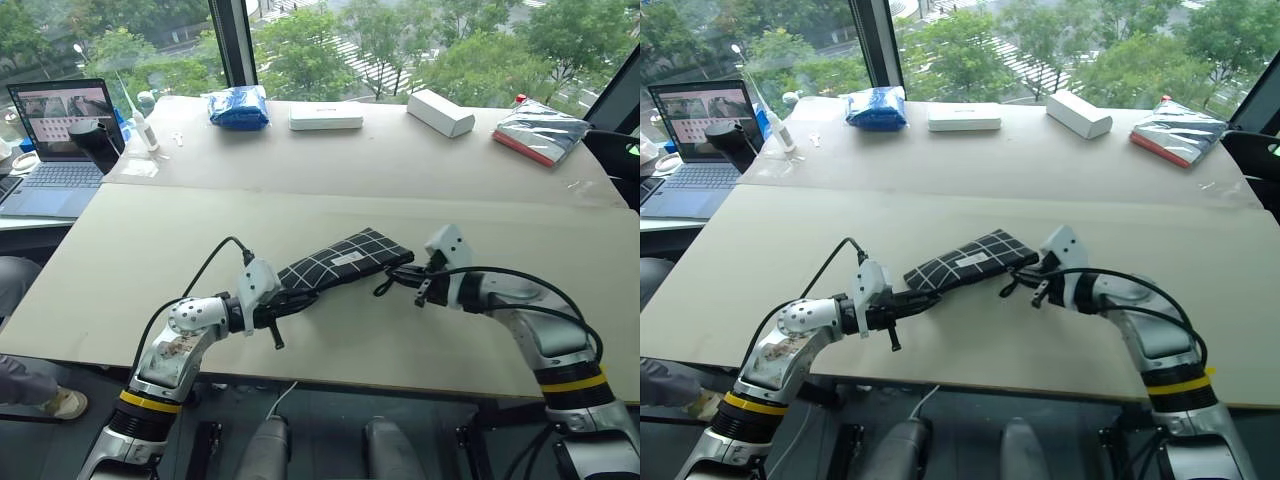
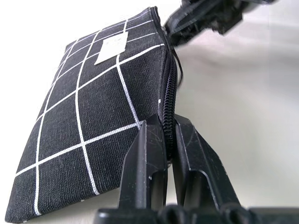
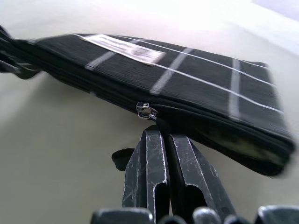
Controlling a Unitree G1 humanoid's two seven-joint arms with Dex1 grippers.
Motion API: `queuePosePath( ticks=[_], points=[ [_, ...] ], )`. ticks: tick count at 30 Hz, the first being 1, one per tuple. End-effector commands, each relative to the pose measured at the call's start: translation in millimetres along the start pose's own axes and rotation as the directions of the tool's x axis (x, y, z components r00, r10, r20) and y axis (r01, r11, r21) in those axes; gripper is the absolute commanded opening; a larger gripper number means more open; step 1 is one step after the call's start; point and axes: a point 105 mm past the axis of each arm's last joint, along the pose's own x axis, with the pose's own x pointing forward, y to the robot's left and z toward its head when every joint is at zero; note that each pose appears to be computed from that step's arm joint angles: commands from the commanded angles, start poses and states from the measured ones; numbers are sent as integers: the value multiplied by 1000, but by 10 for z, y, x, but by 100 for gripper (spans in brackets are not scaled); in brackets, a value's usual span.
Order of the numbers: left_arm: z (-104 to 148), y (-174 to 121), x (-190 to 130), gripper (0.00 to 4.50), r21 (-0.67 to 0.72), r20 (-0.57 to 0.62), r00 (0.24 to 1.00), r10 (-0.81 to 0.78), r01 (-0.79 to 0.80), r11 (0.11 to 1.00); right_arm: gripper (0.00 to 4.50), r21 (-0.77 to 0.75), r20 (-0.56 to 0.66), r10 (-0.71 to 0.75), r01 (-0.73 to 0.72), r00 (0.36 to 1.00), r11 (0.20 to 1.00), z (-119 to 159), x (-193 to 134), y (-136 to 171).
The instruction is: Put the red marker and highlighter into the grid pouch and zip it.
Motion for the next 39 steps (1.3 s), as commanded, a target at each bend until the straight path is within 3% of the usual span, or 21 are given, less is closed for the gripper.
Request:
queuePosePath(
  ticks=[1, 14, 20, 24, 27, 33, 39],
  points=[
    [110, 16, -18, 0, 42, 30, 1000, 2, -3, 999, 1, -49, 15, -59, 59, 998, 997, 56, -161, -190],
    [128, 25, -29, 0, 46, 27, 1000, -1, 0, 999, 1, -28, 23, -220, 220, 975, 975, -28, -241, -523],
    [132, 29, -29, 0, 45, 27, 1000, -1, 0, 999, 194, -3, 82, -64, 64, 995, 998, 65, -220, -256],
    [142, 21, -7, 0, 45, 32, 999, -5, 4, 999, 326, 61, 45, 8, -11, 999, 998, 16, -268, -149],
    [146, 17, 0, 0, 46, 34, 999, -10, 8, 999, 326, 86, 33, 48, -51, 998, 995, 6, -379, -120],
    [173, -23, 24, 0, 113, 31, 997, -71, 67, 991, 326, 106, 38, -90, 85, 995, 991, 45, -840, -494],
    [198, 70, 39, 0, 261, 13, 990, -138, 130, 957, 326, 37, 38, -52, 51, 998, 998, -8, -1174, -290]
  ],
)
